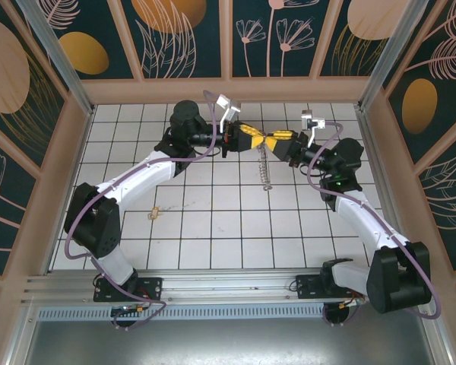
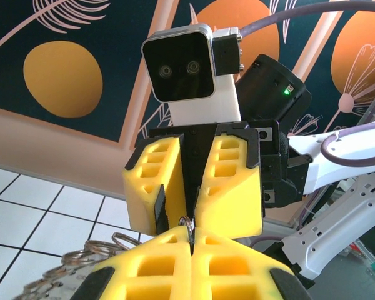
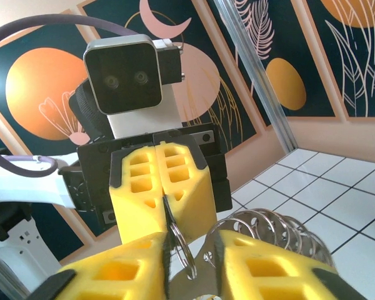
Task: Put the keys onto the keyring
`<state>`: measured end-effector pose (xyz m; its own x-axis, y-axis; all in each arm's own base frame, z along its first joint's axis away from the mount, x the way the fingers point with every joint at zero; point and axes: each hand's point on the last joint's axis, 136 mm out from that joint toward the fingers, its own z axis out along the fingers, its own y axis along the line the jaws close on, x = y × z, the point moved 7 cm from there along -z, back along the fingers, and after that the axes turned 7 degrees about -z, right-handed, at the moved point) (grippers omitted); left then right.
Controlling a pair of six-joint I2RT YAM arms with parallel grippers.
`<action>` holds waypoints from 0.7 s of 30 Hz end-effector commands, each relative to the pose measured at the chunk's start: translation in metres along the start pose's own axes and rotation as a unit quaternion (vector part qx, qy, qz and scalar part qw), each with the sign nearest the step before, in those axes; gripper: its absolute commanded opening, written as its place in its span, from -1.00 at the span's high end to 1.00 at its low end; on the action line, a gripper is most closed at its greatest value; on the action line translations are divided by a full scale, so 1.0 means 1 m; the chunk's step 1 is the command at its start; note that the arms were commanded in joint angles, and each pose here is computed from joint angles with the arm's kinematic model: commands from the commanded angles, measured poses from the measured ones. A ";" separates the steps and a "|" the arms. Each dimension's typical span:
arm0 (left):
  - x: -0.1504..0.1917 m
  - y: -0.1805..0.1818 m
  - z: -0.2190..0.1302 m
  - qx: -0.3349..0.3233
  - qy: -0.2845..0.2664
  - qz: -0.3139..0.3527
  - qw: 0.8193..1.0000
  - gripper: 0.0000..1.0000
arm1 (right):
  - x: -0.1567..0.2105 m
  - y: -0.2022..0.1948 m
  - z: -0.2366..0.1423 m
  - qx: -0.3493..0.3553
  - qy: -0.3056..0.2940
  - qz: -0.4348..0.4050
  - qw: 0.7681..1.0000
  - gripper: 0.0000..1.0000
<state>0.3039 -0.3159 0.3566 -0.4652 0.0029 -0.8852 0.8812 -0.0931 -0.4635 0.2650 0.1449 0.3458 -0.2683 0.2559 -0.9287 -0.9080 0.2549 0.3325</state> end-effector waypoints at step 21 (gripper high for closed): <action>-0.009 -0.015 -0.001 0.030 -0.011 0.022 0.999 1.00 | -0.002 0.006 0.008 -0.030 0.006 -0.018 0.999 0.72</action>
<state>0.3044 -0.3137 0.3565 -0.4914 0.0034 -0.8709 0.8664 -0.1005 -0.4892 0.2647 0.1487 0.3435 -0.2736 0.2461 -0.9298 -0.9131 0.2373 0.3315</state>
